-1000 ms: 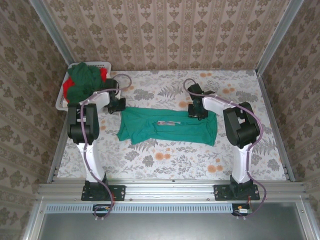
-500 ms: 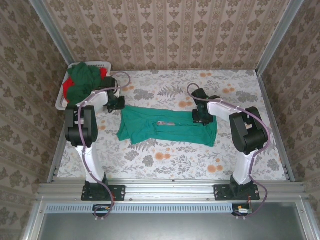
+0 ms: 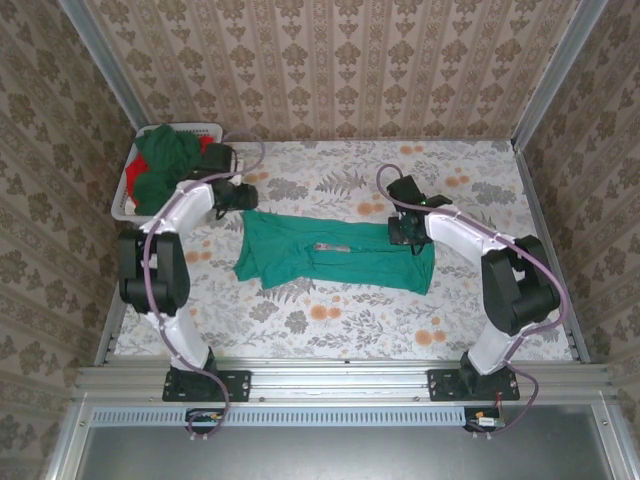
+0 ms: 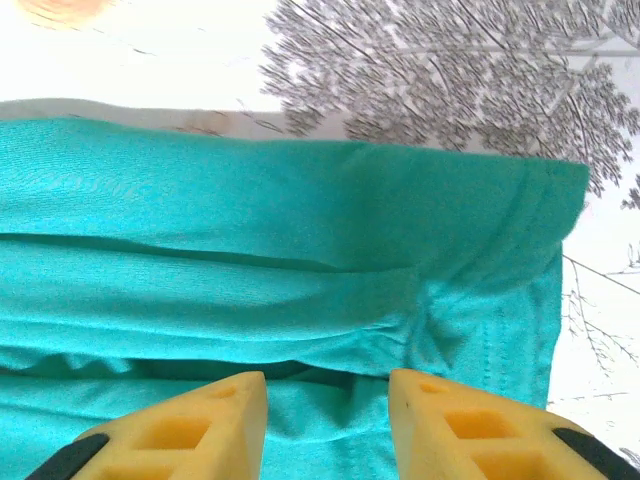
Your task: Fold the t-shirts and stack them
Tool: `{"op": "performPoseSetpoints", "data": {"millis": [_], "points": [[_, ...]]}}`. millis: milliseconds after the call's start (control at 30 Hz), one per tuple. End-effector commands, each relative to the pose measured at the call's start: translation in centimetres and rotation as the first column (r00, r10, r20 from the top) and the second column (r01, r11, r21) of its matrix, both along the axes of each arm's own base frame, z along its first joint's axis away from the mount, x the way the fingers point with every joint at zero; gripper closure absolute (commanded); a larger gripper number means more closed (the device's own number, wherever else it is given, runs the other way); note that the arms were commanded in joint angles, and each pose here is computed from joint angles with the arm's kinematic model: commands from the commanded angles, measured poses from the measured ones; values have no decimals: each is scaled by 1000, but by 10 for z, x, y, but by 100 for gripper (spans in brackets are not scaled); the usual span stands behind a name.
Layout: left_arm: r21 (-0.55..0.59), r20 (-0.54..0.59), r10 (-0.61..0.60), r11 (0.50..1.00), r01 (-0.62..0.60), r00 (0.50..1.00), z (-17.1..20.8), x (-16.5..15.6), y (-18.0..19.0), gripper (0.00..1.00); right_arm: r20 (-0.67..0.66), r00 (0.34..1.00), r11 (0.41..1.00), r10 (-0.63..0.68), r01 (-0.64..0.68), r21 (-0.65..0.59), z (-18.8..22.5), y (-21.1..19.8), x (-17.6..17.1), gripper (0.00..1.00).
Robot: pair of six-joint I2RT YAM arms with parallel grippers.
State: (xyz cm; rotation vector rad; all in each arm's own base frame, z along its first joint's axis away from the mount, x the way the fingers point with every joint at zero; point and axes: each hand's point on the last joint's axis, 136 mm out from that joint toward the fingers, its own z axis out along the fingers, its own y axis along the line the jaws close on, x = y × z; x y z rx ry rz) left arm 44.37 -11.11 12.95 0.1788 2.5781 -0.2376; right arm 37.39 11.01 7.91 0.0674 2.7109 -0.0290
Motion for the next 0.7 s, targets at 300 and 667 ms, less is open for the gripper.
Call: {"op": "performPoseSetpoints", "data": {"millis": [300, 667], "points": [[77, -58, -713, 695, 715, 699, -68, -64, -175, 47, -74, 991, 994, -110, 112, 19, -47, -5, 8, 64], [124, -115, -768, 618, 777, 629, -79, -90, -160, 75, -156, 963, 973, -219, 228, 45, -67, -34, -5, 63]]}}
